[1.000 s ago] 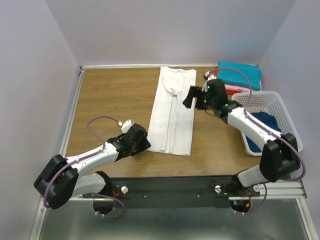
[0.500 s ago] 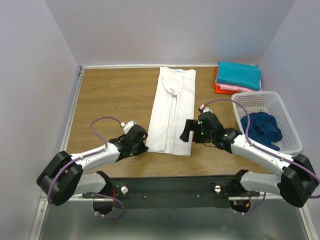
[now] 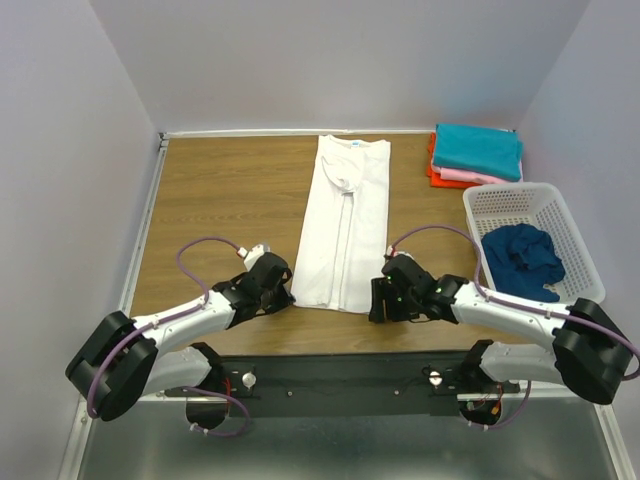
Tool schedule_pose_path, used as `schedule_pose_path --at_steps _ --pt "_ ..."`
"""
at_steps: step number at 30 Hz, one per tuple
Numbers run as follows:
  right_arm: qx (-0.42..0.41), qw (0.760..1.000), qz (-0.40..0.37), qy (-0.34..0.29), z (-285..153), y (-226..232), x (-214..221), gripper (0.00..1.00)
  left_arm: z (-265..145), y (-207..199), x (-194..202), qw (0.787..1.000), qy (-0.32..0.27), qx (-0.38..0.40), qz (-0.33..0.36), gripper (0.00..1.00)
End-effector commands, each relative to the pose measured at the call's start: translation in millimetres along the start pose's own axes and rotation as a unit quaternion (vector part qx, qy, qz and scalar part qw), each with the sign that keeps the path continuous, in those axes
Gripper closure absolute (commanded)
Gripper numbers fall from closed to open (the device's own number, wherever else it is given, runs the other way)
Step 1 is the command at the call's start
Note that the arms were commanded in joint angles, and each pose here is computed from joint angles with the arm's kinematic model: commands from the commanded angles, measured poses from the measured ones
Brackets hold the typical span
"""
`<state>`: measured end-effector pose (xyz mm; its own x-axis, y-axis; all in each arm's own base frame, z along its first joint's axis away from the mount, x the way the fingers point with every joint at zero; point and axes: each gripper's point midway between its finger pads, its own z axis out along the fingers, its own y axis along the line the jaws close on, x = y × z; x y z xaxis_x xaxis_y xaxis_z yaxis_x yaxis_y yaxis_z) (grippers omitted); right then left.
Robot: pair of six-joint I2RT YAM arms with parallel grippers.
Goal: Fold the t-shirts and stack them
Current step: Fold the tshirt
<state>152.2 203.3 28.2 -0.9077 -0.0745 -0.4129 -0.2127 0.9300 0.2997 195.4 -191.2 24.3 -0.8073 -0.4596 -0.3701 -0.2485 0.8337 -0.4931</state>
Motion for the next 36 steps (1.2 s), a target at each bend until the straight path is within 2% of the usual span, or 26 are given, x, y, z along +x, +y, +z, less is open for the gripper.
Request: schedule_pose_path --at_steps 1,2,4,5,8,9,11,12,13,27,36 --pt "0.007 1.0 0.002 0.022 9.4 -2.9 15.7 0.35 -1.5 4.0 3.5 1.0 0.005 0.0 -0.009 1.0" --pt "0.01 1.0 0.004 0.027 10.8 -4.0 18.0 0.43 -1.9 4.8 3.9 1.0 0.005 0.0 -0.009 1.0" --pt "0.011 1.0 0.002 0.027 11.4 -3.8 19.5 0.5 -2.5 4.4 3.9 1.0 0.005 0.002 -0.01 1.0" --pt "0.012 1.0 0.002 0.024 11.0 -3.7 19.3 0.58 -3.1 4.3 4.3 1.0 0.005 0.003 -0.009 1.0" --pt "0.018 1.0 0.0 0.017 12.7 -7.7 19.1 0.67 -3.8 3.0 2.8 1.0 0.002 0.006 -0.012 1.0" --pt "0.02 1.0 0.001 0.016 12.7 -7.8 19.4 0.75 -4.8 1.2 1.9 1.0 0.001 0.009 -0.011 1.0" --pt "0.016 1.0 0.005 0.009 11.4 -5.7 15.7 0.83 -5.9 -0.8 2.1 1.0 0.002 0.013 -0.01 1.0" --pt "0.014 1.0 0.006 0.006 10.4 -4.6 14.0 0.97 -6.7 -2.8 1.3 1.0 0.001 0.016 -0.011 1.0" --pt "0.009 1.0 0.003 -0.003 7.5 -1.6 9.5 0.99 -8.0 -5.1 -0.2 1.0 -0.001 0.021 -0.01 1.0" --pt "0.029 0.99 0.0 -0.135 -19.9 14.3 -69.5 0.99 -23.8 -60.1 -49.3 0.996 -0.064 0.056 0.017 1.0" --pt "0.061 0.984 -0.013 -0.167 -24.9 8.1 -110.7 0.99 -17.4 -85.6 -84.6 0.994 -0.089 0.049 0.046 1.0"
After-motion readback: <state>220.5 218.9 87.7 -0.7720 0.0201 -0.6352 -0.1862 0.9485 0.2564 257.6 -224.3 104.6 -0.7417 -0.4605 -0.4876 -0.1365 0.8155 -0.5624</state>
